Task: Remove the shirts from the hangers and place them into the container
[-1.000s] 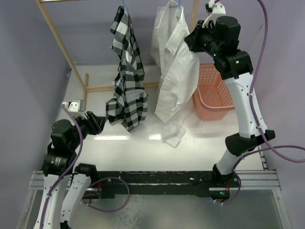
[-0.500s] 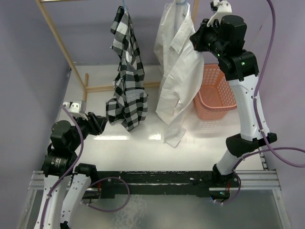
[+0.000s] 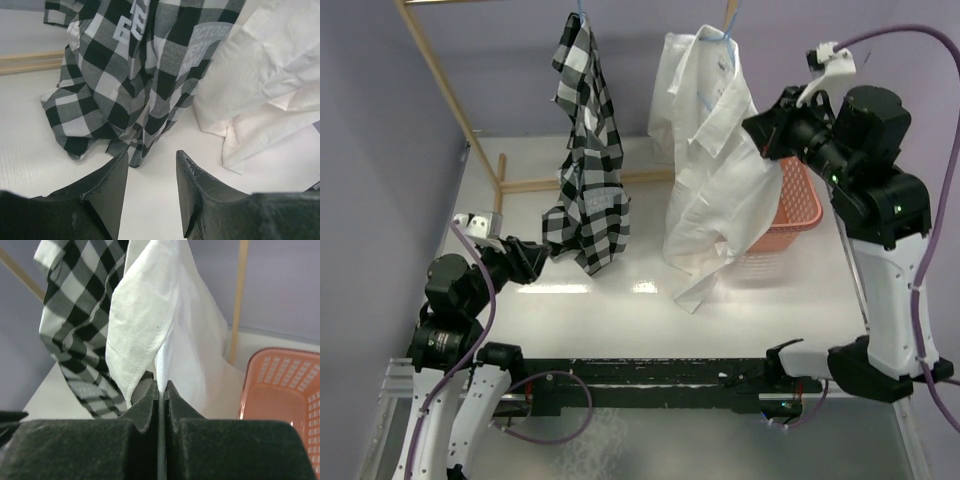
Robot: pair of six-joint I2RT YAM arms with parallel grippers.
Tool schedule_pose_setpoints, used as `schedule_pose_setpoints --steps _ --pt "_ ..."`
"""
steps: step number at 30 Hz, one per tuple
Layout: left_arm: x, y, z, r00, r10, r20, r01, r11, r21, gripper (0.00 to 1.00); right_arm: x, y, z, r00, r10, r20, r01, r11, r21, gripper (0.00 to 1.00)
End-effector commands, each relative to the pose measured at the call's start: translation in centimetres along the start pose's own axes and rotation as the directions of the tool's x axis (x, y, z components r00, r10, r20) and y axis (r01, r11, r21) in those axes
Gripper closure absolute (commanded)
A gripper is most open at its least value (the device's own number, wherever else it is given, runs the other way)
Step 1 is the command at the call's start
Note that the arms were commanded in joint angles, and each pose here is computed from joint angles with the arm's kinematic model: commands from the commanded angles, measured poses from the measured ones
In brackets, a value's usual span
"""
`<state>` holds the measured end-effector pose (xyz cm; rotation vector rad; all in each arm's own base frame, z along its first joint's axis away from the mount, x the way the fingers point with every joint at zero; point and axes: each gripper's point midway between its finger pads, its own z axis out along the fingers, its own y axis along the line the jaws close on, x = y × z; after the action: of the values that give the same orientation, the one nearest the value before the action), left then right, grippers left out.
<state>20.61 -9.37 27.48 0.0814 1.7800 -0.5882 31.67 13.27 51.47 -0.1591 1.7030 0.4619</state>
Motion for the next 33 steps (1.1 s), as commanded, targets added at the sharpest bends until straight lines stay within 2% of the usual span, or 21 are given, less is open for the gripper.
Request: schedule_pose_setpoints --steps 1,5,9,12,16,22,27,33 --pt "-2.3 -2.7 0.0 0.992 0.070 0.105 -0.085 0.986 0.145 0.52 1.9 1.8 -4.3 1.000 0.013 -0.013 -0.014 0.994 -0.109 1.00" --pt "-6.3 -4.8 -0.9 0.959 0.130 0.253 -0.183 0.963 0.200 0.48 5.1 4.4 -9.8 0.999 -0.041 -0.003 0.039 0.957 -0.287 1.00" --pt "-10.8 -6.8 -1.2 0.916 0.166 0.364 -0.265 0.934 0.239 0.48 8.7 5.5 -14.0 0.998 -0.040 -0.048 0.019 0.929 -0.370 1.00" --pt "-12.6 -8.3 0.2 0.921 0.157 0.357 -0.277 0.908 0.316 0.44 10.8 5.6 -16.0 0.993 -0.046 -0.112 -0.001 0.922 -0.388 1.00" --pt "-14.4 -10.0 2.5 0.934 0.116 0.337 -0.263 0.862 0.434 0.38 11.8 4.9 -18.2 0.991 -0.050 -0.126 0.002 0.936 -0.352 1.00" --pt "-18.2 -12.4 4.5 0.930 0.062 0.363 -0.259 0.810 0.526 0.38 12.0 5.8 -18.5 0.991 -0.030 -0.132 -0.024 0.919 -0.393 1.00" --pt "-18.6 -14.5 7.0 0.921 0.174 0.349 -0.335 0.811 0.480 0.38 12.0 6.2 -17.2 0.991 -0.006 -0.137 -0.051 0.909 -0.414 1.00" --pt "-14.9 -16.3 11.1 0.895 0.338 0.291 -0.435 0.804 0.405 0.37 11.3 6.2 -16.6 0.992 -0.005 -0.127 -0.048 0.911 -0.410 1.00"
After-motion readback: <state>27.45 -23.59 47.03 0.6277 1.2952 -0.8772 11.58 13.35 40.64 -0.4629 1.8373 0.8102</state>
